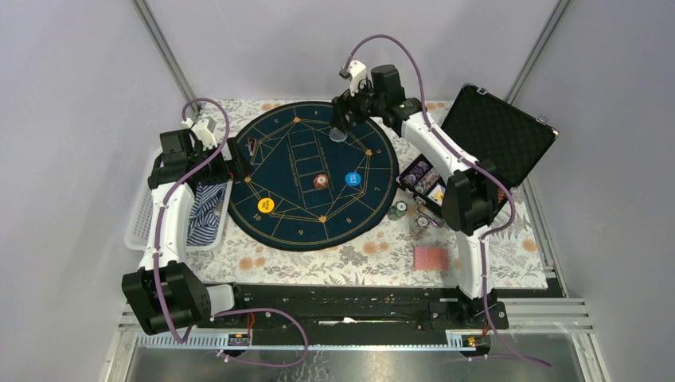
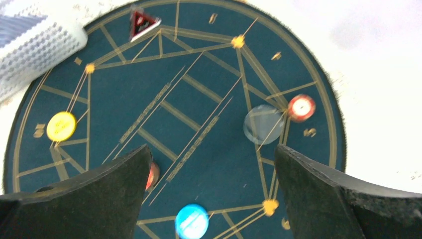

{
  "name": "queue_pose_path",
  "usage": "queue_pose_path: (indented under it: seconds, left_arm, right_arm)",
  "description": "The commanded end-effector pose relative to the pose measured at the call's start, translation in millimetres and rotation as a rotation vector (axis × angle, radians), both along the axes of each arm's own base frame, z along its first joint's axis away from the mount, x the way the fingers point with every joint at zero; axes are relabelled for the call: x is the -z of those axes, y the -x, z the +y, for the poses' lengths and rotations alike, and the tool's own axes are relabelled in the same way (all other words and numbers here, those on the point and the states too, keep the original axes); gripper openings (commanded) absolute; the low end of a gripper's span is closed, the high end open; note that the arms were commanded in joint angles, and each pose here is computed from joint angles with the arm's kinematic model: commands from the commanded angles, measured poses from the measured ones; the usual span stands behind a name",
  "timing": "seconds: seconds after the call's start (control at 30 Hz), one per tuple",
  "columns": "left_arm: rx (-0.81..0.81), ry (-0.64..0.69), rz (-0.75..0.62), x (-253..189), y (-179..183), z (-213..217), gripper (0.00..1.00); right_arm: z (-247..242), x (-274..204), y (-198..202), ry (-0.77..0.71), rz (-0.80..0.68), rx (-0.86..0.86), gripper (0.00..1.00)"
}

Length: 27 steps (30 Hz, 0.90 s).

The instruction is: Distribute texas hold em gaming equipment

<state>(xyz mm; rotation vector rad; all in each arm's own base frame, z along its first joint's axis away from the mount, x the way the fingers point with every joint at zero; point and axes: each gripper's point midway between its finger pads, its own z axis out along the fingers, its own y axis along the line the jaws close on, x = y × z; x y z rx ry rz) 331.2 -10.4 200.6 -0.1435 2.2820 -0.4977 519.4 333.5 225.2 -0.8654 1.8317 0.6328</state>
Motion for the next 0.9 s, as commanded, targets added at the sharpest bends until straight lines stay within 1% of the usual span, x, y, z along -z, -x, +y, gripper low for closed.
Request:
queue_pose_path:
  seconds: [0.0, 0.2, 0.5, 0.67, 0.87]
  left_arm:
    - [0.029, -0.003, -0.070, -18.0, -3.3, -2.4, 0.99]
    - [0.028, -0.003, -0.065, -16.3, -4.4, -1.7, 0.99]
    - [0.023, -0.007, -0.068, -15.9, -3.1, -0.9, 0.99]
    - [0.021, -0.010, -0.072, -16.7, -3.3, -0.4, 0.99]
    - [0.021, -0.008, -0.073, -17.1, -3.4, -0.7, 0.99]
  right_arm:
    - [9.3, 55.9, 61.7, 0.134, 0.187, -0.086, 1.00]
    - [29.5, 98.1, 95.2, 0.275, 0.221, -0.108, 0.99]
    - [52.6, 135.1, 115.3, 0.339, 0.299, -0.141, 0.96]
    - [61.6, 146.4, 119.1, 0.372, 0.304, -0.147, 0.93]
    - [64.9, 159.4, 113.3, 0.407, 0.303, -0.125, 0.88]
